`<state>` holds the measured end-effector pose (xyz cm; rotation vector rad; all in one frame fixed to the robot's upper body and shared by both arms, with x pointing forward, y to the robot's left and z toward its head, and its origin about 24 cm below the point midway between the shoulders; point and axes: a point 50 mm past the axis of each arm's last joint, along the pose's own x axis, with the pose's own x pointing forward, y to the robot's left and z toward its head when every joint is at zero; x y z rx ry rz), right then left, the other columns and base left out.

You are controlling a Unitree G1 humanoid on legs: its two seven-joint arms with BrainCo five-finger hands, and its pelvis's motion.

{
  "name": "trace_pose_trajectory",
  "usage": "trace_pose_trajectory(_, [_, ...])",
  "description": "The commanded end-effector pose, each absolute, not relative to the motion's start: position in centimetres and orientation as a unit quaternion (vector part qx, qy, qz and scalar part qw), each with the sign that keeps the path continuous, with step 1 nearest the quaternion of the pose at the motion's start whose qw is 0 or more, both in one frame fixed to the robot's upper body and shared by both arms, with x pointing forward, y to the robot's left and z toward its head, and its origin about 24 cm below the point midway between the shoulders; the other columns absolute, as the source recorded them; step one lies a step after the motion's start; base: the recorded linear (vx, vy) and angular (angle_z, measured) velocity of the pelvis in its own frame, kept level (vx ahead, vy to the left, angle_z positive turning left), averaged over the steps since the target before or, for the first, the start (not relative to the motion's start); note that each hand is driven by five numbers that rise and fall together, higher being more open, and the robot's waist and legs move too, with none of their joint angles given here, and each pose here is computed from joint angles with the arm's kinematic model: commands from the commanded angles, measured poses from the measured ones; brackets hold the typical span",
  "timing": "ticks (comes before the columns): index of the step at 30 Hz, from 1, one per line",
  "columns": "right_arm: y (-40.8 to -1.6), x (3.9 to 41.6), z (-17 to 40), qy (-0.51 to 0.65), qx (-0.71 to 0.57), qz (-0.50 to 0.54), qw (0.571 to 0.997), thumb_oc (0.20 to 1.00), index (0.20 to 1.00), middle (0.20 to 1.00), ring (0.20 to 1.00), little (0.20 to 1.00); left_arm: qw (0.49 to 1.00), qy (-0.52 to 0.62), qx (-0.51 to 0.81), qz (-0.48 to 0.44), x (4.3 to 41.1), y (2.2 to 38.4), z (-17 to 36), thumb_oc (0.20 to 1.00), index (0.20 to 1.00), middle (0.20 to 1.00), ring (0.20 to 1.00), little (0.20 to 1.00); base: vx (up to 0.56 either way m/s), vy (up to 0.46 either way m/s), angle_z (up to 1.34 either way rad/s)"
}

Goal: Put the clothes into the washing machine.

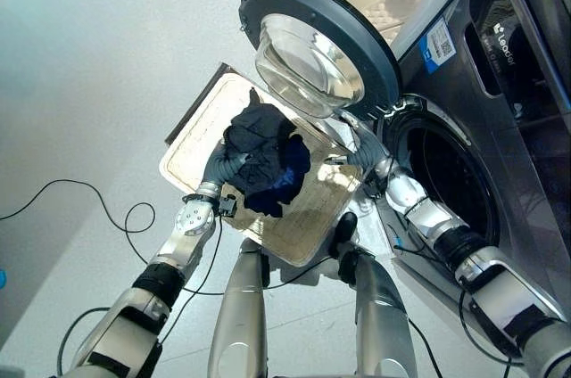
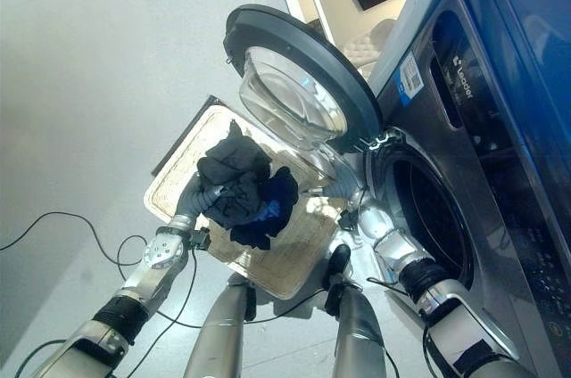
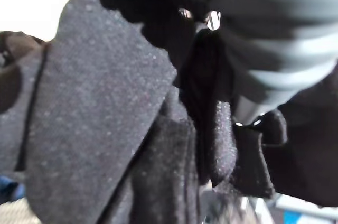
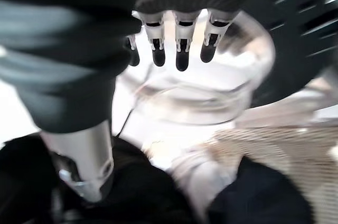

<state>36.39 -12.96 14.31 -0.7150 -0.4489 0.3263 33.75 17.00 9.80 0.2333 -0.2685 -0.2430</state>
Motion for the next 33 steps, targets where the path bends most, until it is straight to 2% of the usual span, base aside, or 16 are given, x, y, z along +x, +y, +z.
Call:
trace_pose_trajectory(1, [-12.0,36.7,16.9,-0.233,-0.345,0.197,0.888,1.000,1.000,1.000,1.000,1.000,0.953,-0.207,0.098,-0.196,34.4,13.5,13.8,0.200,0.200,0.200,0.200,0.200,0.00,0.000,0.00])
trace_pose_trajectory(8, [-9.8,37.8,15.8,-0.142,-0.331,0.295,0.885,1.000,1.000,1.000,1.000,1.000,0.926,-0.217,0.142,-0.276,35.2,11.1,15.8,0.200,0.200,0.200,0.200,0.200,0.00,0.000,0.00])
trace_pose_trajectory(19, [-8.3,38.1,14.1,-0.081,-0.303,0.350,0.883,1.000,1.000,1.000,1.000,1.000,0.890,-0.214,0.186,-0.356,35.9,8.5,17.6,0.200,0.200,0.200,0.200,0.200,0.00,0.000,0.00])
trace_pose_trajectory(25, [-7.8,38.2,14.0,-0.078,-0.295,0.345,0.888,1.000,1.000,1.000,1.000,1.000,0.883,-0.213,0.181,-0.378,36.0,7.6,18.2,0.200,0.200,0.200,0.200,0.200,0.00,0.008,-0.03])
trace_pose_trajectory(33, [-7.2,38.6,14.8,-0.093,-0.228,0.305,0.920,1.000,1.000,1.000,1.000,1.000,0.885,-0.204,0.136,-0.396,35.8,6.1,18.3,0.200,0.200,0.200,0.200,0.200,0.00,0.003,-0.01])
